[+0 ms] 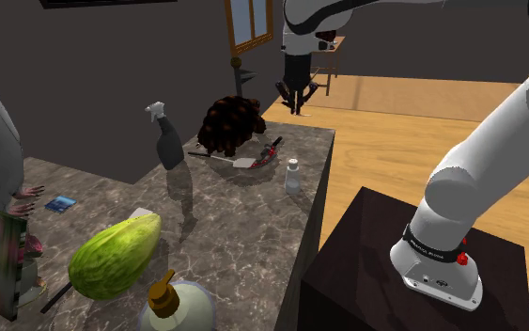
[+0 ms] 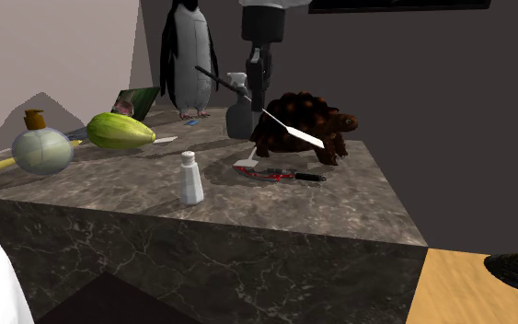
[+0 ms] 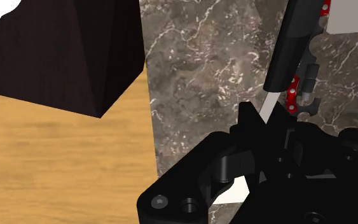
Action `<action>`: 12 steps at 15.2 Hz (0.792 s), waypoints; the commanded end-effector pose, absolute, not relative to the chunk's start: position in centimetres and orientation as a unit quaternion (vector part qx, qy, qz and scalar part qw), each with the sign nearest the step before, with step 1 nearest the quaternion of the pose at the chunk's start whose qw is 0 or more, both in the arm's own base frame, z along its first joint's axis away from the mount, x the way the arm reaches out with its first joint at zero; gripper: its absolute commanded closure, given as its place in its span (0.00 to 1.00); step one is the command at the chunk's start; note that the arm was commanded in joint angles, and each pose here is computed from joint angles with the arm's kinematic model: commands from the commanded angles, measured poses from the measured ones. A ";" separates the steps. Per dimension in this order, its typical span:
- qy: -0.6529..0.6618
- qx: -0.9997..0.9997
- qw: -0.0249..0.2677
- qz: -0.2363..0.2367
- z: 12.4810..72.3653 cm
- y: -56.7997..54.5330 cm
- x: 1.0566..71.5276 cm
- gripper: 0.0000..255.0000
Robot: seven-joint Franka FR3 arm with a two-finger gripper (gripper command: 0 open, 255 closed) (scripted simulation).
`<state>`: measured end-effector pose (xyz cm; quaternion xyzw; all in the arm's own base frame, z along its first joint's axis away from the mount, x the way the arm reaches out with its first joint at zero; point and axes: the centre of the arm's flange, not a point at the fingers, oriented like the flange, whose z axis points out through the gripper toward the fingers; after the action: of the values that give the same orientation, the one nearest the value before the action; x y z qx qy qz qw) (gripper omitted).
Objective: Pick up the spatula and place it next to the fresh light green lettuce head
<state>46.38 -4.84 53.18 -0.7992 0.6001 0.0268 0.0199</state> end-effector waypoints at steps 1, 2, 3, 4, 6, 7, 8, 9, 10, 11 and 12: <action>0.601 -0.799 0.020 0.027 53.1 -2.3 46.4 1.00; 0.601 -0.799 0.020 0.027 53.1 -1.0 46.3 1.00; 0.601 -0.799 0.020 0.027 53.1 0.3 46.2 1.00; 0.601 -0.799 0.020 0.027 53.1 1.6 46.1 1.00; 0.601 -0.799 0.020 0.027 53.1 4.3 45.9 1.00; 0.601 -0.799 0.020 0.027 53.1 5.6 45.8 1.00; 0.601 -0.799 0.020 0.027 53.1 6.9 45.8 1.00; 0.601 -0.799 0.020 0.027 53.1 8.2 45.7 1.00; 0.601 -0.799 0.020 0.027 53.1 9.5 45.6 1.00; 0.601 -0.799 0.020 0.027 53.1 10.9 45.5 1.00; 0.601 -0.799 0.020 0.027 53.1 12.2 45.4 1.00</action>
<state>45.34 10.72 53.18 -0.7991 0.6002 0.0264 0.0197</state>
